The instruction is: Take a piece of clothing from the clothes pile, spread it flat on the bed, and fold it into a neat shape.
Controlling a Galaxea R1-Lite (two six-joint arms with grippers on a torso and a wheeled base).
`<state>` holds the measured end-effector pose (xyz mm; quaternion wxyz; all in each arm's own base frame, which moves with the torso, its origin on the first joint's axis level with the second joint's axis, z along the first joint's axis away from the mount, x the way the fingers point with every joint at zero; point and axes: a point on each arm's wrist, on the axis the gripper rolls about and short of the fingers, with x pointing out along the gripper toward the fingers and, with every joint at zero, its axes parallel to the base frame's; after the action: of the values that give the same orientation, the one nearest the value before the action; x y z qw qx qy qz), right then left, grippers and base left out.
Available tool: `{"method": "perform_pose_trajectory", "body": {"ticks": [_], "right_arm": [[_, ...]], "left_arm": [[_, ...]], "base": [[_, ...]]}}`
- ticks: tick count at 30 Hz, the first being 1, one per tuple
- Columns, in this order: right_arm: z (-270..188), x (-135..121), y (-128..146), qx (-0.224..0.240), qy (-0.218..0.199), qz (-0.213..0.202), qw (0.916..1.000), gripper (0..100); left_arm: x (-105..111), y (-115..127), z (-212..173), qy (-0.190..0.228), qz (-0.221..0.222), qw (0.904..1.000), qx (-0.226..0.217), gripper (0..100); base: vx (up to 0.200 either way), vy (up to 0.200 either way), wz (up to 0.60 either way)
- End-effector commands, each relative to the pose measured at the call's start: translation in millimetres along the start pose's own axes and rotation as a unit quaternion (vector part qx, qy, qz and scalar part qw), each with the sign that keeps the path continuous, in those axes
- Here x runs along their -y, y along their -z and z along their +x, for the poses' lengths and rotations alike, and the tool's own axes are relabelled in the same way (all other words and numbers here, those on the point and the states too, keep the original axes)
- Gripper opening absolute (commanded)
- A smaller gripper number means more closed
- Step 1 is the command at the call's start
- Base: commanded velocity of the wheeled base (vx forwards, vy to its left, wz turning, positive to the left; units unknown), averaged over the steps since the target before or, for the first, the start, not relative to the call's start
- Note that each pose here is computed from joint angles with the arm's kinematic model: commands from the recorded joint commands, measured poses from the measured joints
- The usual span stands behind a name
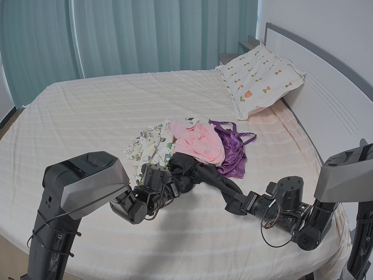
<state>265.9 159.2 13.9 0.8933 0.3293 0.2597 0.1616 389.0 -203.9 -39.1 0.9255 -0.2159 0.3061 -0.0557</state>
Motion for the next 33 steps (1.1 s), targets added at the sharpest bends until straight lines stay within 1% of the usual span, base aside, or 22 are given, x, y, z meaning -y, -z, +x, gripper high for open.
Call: {"method": "perform_pose_trajectory", "body": {"ticks": [1, 4, 5, 8, 13, 14, 15, 17, 19, 23, 25, 28, 30, 32, 33], "right_arm": [[0, 0, 0, 0.0, 0.0, 0.0, 1.0, 0], [1, 0, 0, 0.001, 0.0, 0.0, 1.0, 0], [1, 0, 0, 0.001, 0.0, 0.0, 1.0, 0], [0, 1, 0, -0.001, 0.001, 0.0, 1.0, 0], [0, 0, 0, 0.002, -0.003, 0.001, 1.0, 0], [0, 0, 0, 0.002, -0.003, 0.001, 1.0, 0], [-1, -4, -3, 0.014, -0.018, 0.003, 0.9997, 0], [-3, -9, -7, 0.033, -0.04, 0.002, 0.9987, 0], [-7, -12, -8, 0.039, -0.05, 0.0, 0.998, 0], [-21, -30, -25, 0.065, -0.084, 0.002, 0.9943, 0], [-32, -44, -37, 0.087, -0.112, -0.001, 0.9899, 0], [-54, -70, -54, 0.114, -0.173, -0.009, 0.9783, 0], [-74, -88, -73, 0.145, -0.222, -0.018, 0.964, 0], [-93, -103, -89, 0.171, -0.258, -0.021, 0.9506, 0], [-102, -109, -97, 0.181, -0.27, -0.022, 0.9454, 0]], "left_arm": [[-1, 7, 15, 0.001, -0.001, 1.0, -0.001, 100], [3, 4, 20, -0.001, -0.001, 1.0, -0.003, 100], [5, 2, 23, -0.001, -0.001, 1.0, -0.002, 0], [7, -3, 29, -0.012, -0.001, 0.9999, 0.001, 0], [3, -1, 27, -0.042, -0.003, 0.9991, 0.01, 0], [3, -1, 27, -0.042, -0.003, 0.9991, 0.01, 0], [1, 0, 21, -0.053, -0.022, 0.9982, 0.016, 0], [7, -9, 5, -0.042, -0.052, 0.9973, 0.031, 0], [15, -13, -19, -0.024, -0.075, 0.9962, 0.037, 0], [27, -26, -74, 0.021, -0.086, 0.9938, 0.068, 0], [35, -40, -105, 0.053, -0.093, 0.9898, 0.094, 0], [50, -60, -150, 0.096, -0.099, 0.9821, 0.128, 0], [61, -79, -184, 0.127, -0.109, 0.9725, 0.162, 0], [66, -95, -212, 0.153, -0.112, 0.9631, 0.191, 0], [69, -102, -225, 0.164, -0.112, 0.9587, 0.204, 0]], "base": [[0.0, 0.0, 0.0], [0.0, 0.0, 0.0], [0.0, 0.0, 0.0], [0.0, 0.0, 0.0], [0.0, 0.0, 0.0], [0.0, 0.0, 0.0], [0.0, 0.0, 0.0], [0.0, 0.0, 0.0], [0.0, 0.0, 0.0], [0.0, 0.0, 0.0], [0.0, 0.0, 0.0], [0.0, 0.0, 0.0], [0.0, 0.0, 0.0], [0.0, 0.0, 0.0], [0.0, 0.0, 0.0]]}}
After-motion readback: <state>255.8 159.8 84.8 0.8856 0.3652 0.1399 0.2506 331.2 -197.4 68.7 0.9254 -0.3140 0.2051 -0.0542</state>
